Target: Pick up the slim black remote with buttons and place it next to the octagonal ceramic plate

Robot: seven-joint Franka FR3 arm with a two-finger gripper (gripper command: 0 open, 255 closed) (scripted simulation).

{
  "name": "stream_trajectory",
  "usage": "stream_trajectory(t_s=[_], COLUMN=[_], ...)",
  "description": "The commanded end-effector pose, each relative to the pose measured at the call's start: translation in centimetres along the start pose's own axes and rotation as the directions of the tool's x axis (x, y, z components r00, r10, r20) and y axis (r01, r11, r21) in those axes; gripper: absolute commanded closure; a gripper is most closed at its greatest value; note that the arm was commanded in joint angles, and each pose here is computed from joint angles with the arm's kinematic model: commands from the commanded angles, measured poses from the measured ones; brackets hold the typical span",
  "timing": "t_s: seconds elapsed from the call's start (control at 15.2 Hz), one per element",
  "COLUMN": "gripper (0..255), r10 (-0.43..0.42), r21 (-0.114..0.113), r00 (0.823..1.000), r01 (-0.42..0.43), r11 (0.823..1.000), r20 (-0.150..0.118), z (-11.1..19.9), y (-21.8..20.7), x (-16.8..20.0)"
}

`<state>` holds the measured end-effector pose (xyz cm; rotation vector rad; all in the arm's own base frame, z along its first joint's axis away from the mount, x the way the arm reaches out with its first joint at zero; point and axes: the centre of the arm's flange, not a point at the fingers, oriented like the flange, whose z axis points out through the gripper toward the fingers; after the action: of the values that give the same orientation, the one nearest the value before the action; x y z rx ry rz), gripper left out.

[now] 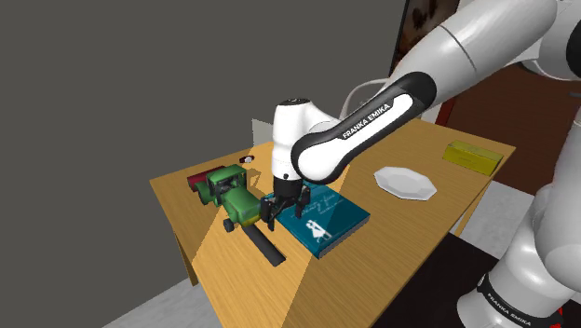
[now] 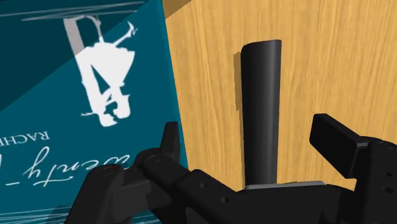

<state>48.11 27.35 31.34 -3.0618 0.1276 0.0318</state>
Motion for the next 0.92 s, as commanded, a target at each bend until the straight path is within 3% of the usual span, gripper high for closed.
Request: stream_trajectory(t_s=[0.0,0.2,0.86], gripper=[0,0,0], r10=[0.003,0.006,0.006], r21=[0.002,0.004,0.004], r00=[1.000,1.000,1.000], r01=[-0.003,-0.006,-0.006], r11=[1.000,1.000,1.000], r20=[-0.003,-0.007,-0.007], z=[1.9,4.5,8.6], y=[-1.6,-4.1,-4.1], x=[1.0,2.7,2.8])
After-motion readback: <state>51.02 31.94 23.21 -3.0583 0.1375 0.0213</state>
